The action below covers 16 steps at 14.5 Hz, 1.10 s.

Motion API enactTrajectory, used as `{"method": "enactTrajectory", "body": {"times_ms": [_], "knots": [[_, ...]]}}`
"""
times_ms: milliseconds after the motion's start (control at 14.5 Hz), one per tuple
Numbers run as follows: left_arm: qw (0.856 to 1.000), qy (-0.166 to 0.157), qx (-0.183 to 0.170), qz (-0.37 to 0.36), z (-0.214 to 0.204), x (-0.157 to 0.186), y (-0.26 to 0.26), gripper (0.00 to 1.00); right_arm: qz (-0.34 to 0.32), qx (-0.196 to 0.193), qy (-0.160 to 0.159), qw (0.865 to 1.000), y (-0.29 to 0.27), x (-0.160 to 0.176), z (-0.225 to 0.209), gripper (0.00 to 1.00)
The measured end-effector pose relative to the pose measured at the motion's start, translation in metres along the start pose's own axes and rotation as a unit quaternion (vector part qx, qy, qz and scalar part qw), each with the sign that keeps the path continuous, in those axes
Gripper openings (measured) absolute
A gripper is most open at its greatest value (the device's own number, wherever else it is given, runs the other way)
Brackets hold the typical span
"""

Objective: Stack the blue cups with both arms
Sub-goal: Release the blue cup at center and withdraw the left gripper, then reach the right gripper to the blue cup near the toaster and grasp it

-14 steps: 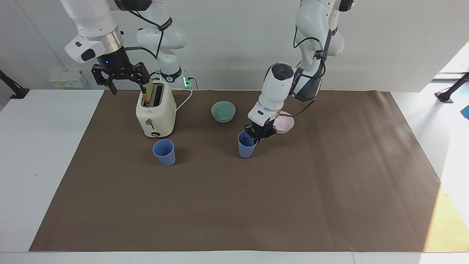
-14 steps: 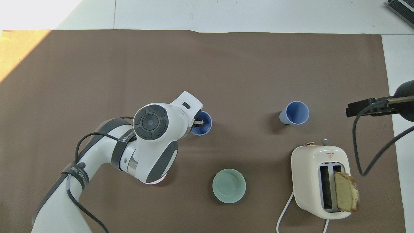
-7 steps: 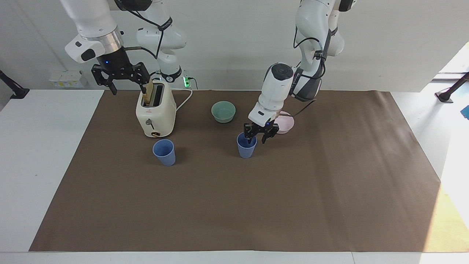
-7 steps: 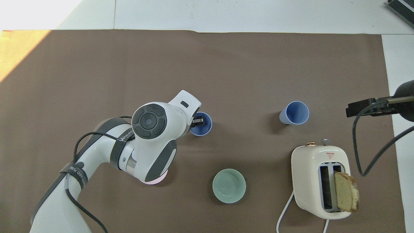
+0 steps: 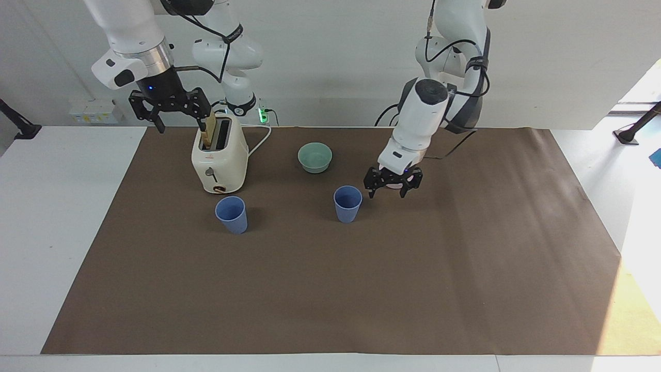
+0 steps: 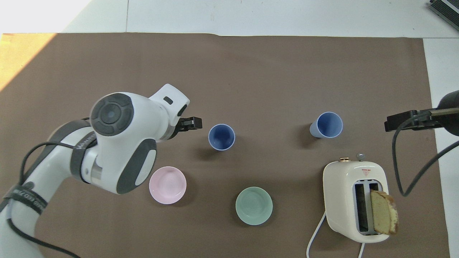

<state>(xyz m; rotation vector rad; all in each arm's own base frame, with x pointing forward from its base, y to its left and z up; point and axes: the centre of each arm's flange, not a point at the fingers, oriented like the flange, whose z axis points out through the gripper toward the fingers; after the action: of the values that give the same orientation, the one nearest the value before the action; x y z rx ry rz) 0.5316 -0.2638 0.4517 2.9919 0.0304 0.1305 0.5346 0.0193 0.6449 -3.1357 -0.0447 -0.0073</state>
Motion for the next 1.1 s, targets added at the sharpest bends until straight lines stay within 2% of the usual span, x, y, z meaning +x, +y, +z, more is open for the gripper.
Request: {"method": "enactTrajectory", "body": {"times_ms": [483,690,897,1103], "knots": [[0.997,-0.023,0.010,0.072,-0.120,0.024,-0.144,1.00,0.001,0.000,0.000,1.000,0.001,0.000,0.000,1.00],[0.997,-0.016,0.018,0.076,-0.171,0.034,-0.185,1.00,0.001,0.000,0.004,1.000,0.001,0.003,0.009,1.00],[0.996,-0.012,0.038,0.077,-0.211,0.035,-0.213,1.00,0.001,0.001,0.001,1.000,0.001,0.010,0.046,1.00],[0.996,-0.013,0.043,0.078,-0.218,0.036,-0.218,1.00,0.002,0.002,-0.005,1.000,0.002,0.016,0.102,1.00]]}}
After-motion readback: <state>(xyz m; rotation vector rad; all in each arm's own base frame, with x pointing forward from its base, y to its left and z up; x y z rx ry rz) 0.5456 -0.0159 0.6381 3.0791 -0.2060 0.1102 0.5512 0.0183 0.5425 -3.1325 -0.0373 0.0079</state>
